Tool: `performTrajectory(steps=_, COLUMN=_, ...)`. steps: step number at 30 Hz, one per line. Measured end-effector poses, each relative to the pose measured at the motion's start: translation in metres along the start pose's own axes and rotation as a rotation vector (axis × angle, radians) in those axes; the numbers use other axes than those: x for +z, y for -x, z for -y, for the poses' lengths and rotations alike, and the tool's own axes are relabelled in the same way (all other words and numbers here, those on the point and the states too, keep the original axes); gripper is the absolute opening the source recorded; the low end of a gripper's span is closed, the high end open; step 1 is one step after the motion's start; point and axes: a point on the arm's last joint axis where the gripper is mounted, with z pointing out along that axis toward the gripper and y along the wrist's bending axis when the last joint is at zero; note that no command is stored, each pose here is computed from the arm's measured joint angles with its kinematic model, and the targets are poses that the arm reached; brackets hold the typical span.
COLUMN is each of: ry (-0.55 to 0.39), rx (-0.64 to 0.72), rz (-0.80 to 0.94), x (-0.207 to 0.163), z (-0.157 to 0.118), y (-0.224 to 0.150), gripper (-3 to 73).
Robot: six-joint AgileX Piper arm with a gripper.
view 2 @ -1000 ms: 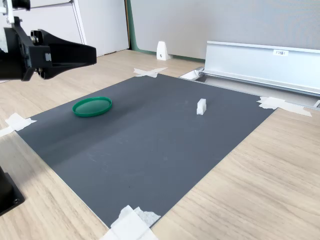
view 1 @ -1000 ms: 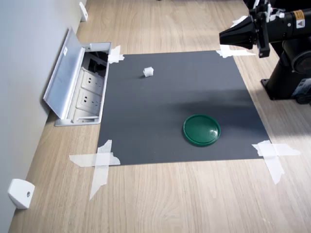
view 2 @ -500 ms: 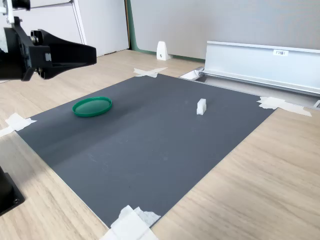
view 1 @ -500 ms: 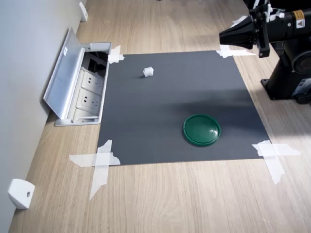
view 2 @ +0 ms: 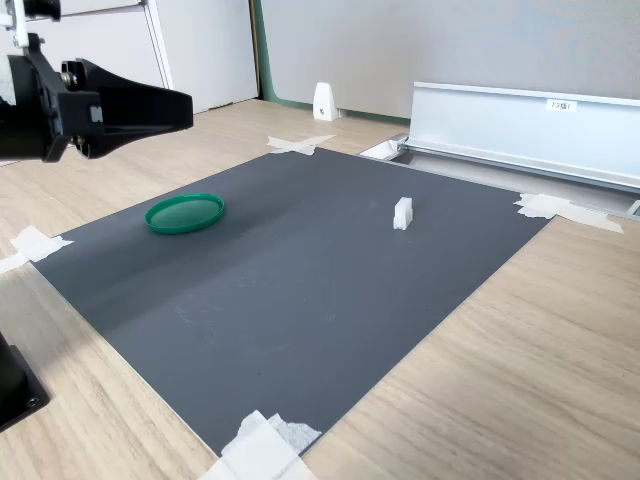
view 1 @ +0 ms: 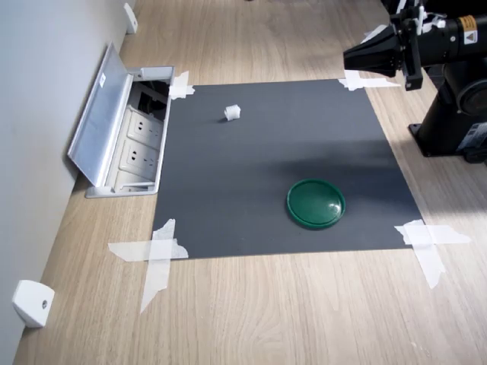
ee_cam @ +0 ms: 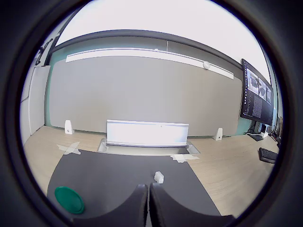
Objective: Grasp a white terminal and put it on the green lid.
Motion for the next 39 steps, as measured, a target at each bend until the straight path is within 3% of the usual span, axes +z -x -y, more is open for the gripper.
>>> performTrajectory(steps=15, ry=0.004, rx=0.018, rz=-0.015, x=0.001, z=-0.001, y=-0.006, gripper=-0.9)
performTrajectory(steps=20, ry=0.007, rx=0.024, rz=-0.025, x=0.002, z=0.0, y=0.009, gripper=-0.9)
performTrajectory(steps=39, ry=0.057, rx=-0.028, rz=-0.743, x=0.087, z=0.007, y=0.072, gripper=-0.9)
